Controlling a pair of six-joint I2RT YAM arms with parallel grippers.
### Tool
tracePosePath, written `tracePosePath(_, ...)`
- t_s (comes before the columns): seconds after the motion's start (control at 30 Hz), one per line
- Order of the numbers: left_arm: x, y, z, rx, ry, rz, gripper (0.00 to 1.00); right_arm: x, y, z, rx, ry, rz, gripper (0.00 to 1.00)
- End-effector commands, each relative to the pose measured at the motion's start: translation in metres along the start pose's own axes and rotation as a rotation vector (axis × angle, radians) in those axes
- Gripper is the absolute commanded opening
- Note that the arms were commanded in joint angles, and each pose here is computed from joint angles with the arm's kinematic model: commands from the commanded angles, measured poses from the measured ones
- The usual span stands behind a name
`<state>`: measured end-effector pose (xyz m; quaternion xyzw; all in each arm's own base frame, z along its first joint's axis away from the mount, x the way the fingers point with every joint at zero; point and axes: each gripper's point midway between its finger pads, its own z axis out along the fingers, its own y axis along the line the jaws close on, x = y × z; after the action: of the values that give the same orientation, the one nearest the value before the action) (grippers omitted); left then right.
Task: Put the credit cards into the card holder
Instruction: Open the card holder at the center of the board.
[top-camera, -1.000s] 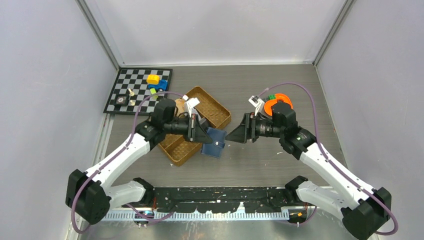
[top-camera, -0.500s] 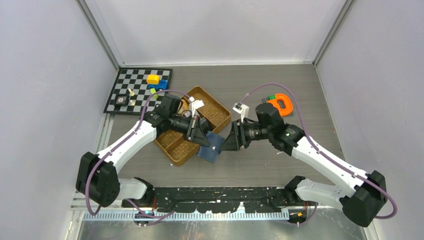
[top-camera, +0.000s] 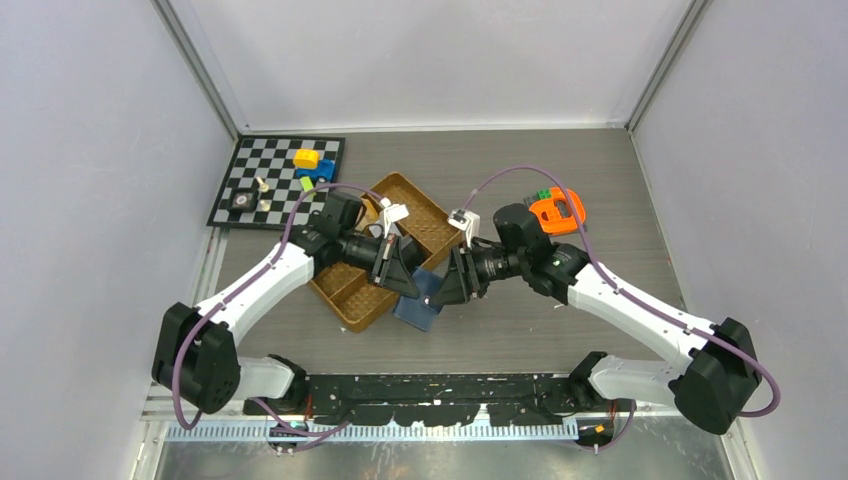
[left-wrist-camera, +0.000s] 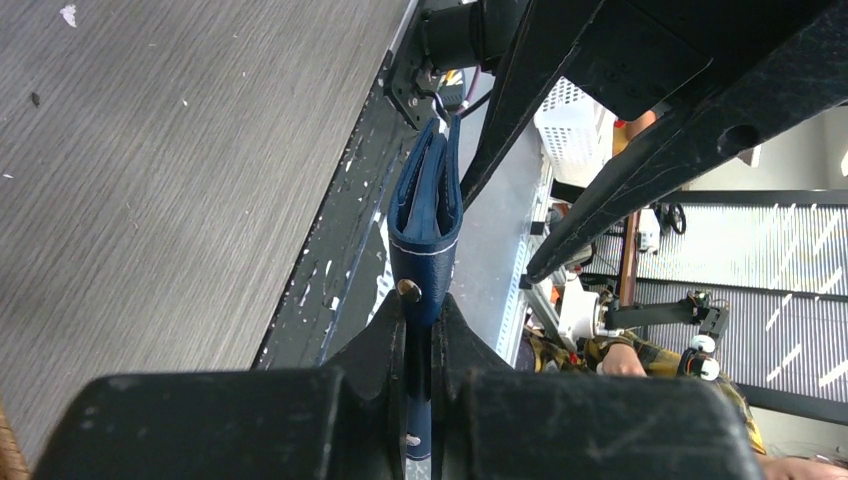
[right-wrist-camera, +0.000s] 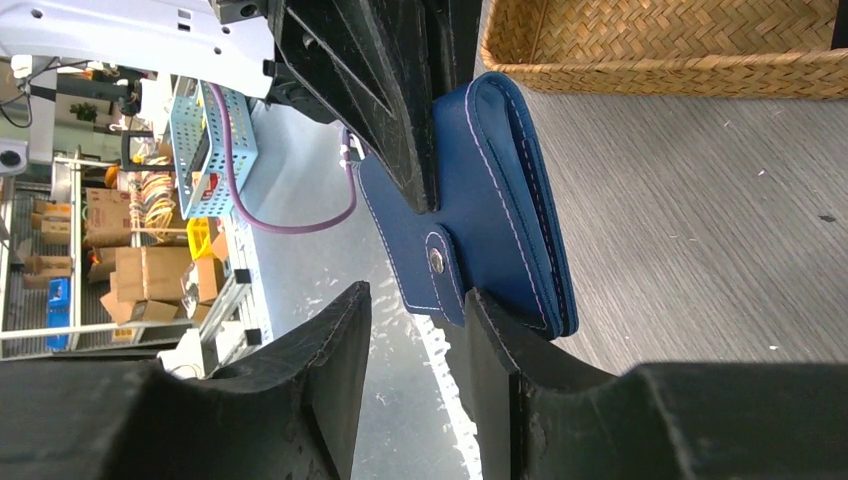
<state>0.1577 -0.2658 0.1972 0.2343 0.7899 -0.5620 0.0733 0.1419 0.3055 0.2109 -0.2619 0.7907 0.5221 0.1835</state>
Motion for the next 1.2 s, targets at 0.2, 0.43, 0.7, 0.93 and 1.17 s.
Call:
tracePosePath(0.2, 0.003, -0.021, 0.0, 0.098, 0.023, 0.053, 0.0, -0.012, 0.008, 0.004, -0.029, -0.005, -0.083, 0.46)
tracePosePath(0.43, 0.002, -0.021, 0.0, 0.092, 0.015, 0.06, 0.0, 0.007, 0.017, 0.019, -0.081, 0.082, -0.073, 0.45)
tracePosePath(0.7, 0.0, -0.013, 0.0, 0.05, 0.009, 0.054, 0.0, 0.023, 0.034, 0.027, -0.149, 0.158, -0.064, 0.36)
tracePosePath(0.93, -0.006, -0.003, -0.004, 0.002, -0.024, 0.037, 0.0, 0.032, 0.034, 0.032, -0.141, 0.191, -0.06, 0.16)
tracePosePath(1.17, -0.007, 0.02, -0.002, -0.075, -0.028, -0.033, 0.0, 0.037, 0.051, 0.029, -0.181, 0.207, -0.084, 0.07)
